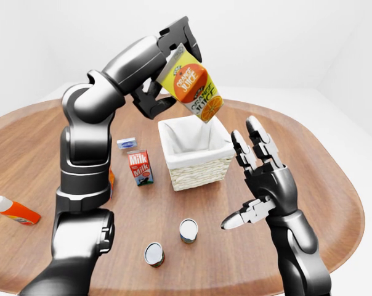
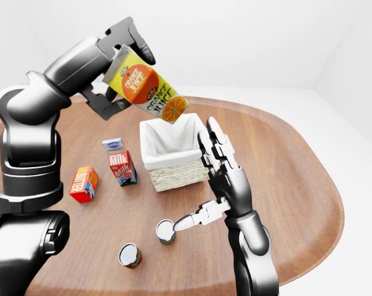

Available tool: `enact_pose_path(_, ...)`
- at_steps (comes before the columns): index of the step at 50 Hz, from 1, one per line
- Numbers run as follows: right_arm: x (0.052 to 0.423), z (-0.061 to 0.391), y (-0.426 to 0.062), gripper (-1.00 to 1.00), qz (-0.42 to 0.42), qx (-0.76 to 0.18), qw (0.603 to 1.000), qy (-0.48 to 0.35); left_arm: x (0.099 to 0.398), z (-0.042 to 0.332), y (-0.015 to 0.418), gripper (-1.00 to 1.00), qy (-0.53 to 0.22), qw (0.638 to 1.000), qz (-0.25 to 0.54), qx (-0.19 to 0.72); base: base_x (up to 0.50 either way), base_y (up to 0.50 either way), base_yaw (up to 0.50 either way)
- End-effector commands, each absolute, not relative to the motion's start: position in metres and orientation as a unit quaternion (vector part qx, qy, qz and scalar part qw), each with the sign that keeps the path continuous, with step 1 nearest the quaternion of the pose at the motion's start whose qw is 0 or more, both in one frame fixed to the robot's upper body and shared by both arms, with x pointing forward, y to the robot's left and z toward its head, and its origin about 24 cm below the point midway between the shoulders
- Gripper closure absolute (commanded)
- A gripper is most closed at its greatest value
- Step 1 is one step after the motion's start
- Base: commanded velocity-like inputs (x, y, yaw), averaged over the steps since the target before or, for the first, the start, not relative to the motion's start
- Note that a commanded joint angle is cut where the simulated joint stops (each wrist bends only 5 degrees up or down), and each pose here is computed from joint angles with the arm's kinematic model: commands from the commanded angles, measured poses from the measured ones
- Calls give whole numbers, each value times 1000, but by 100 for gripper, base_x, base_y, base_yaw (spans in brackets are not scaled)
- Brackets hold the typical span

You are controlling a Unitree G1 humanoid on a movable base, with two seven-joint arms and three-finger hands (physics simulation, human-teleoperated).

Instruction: Pick up the orange juice, and put it in the basket.

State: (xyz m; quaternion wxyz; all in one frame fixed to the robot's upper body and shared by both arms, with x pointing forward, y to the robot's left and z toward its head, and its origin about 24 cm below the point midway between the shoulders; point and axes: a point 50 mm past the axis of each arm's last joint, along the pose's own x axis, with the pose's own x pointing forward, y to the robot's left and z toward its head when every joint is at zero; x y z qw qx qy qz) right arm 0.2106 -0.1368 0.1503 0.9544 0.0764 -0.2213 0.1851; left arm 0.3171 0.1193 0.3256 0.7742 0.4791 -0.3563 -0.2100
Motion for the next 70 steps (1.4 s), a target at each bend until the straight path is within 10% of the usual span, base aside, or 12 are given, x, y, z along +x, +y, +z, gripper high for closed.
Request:
enact_pose_path(1, 212, 148, -137, -100, 185, 78, 955, -217, 354, 322, 116, 100, -282, 800, -223, 481, 0, 0, 0)
enact_pose_path(24, 213, 147, -139, -100, 182, 80, 956, -214, 386, 305, 122, 100, -175, 752, -110, 626, 0, 0, 0)
enact_pose_path(43, 213, 145, -139, -100, 182, 81, 957, -212, 343, 350, 85, 100, -370, 768, -96, 513, 0, 0, 0)
enact_pose_path(70, 212, 145, -140, -100, 182, 82, 957, -211, 409, 303, 124, 100, -251, 759, 65, 598, 0, 0, 0)
